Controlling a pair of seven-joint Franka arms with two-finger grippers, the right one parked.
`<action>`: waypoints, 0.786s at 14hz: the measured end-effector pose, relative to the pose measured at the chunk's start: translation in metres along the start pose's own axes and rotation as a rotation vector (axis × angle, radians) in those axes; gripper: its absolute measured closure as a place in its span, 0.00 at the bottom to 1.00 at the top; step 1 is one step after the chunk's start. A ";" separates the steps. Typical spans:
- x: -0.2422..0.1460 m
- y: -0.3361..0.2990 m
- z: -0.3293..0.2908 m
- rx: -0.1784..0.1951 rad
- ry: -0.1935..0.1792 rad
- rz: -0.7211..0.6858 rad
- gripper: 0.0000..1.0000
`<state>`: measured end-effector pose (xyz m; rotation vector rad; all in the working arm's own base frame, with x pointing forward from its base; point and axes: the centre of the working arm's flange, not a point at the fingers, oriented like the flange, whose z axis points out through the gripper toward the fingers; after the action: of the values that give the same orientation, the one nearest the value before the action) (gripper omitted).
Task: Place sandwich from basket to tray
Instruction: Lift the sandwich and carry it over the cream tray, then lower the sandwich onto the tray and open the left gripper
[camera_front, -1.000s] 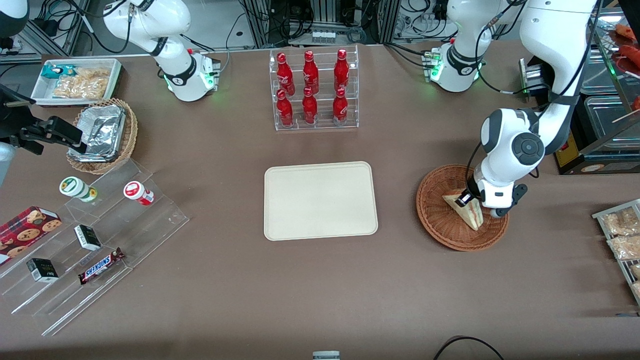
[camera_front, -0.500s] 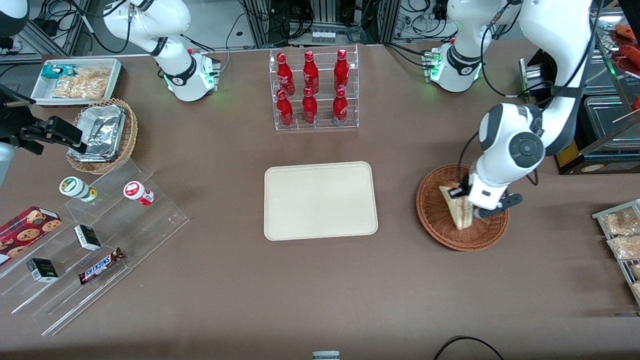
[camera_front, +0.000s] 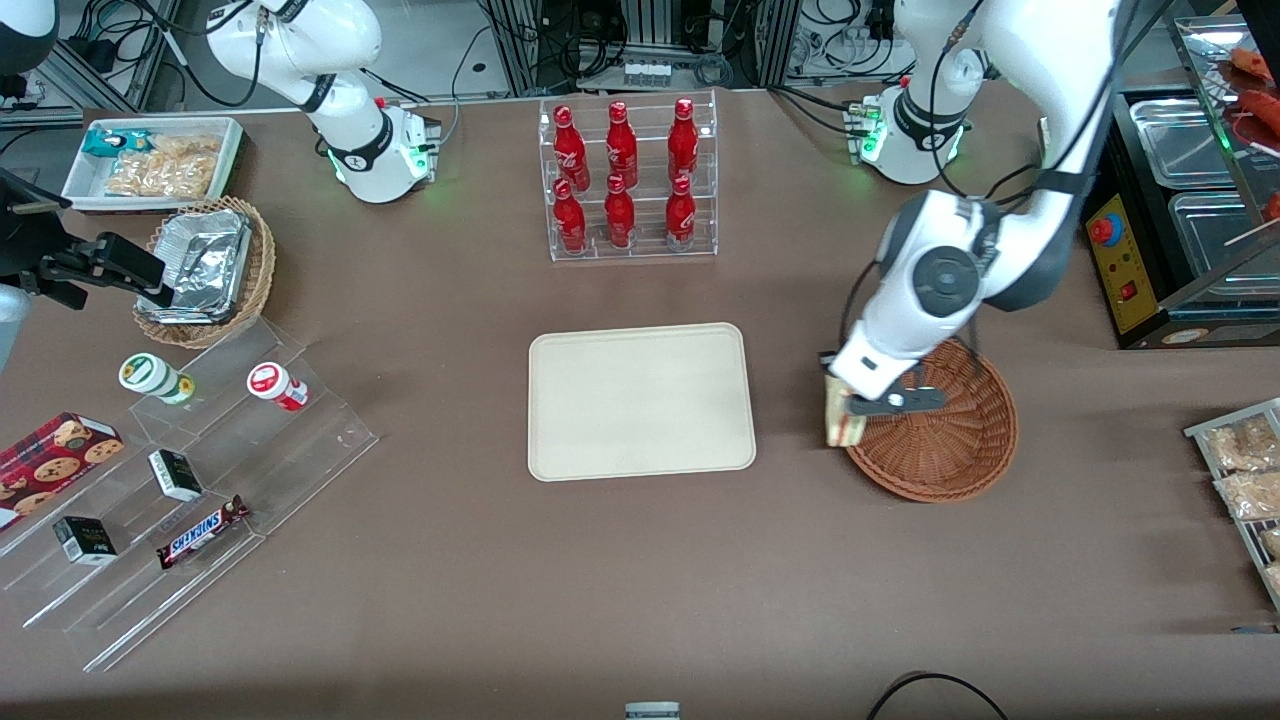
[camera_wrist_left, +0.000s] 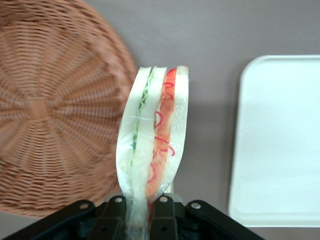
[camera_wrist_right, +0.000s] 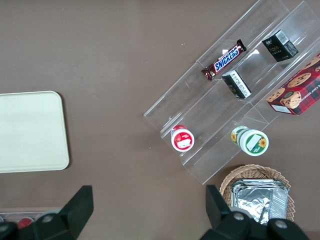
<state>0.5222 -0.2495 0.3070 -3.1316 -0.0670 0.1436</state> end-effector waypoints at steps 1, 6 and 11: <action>-0.003 0.020 0.002 -0.002 0.001 -0.005 0.85; -0.014 0.129 0.009 -0.010 -0.011 -0.075 0.85; -0.019 0.227 0.030 0.015 0.005 -0.150 0.85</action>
<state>0.5105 -0.4774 0.2770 -3.0968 -0.2987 0.1348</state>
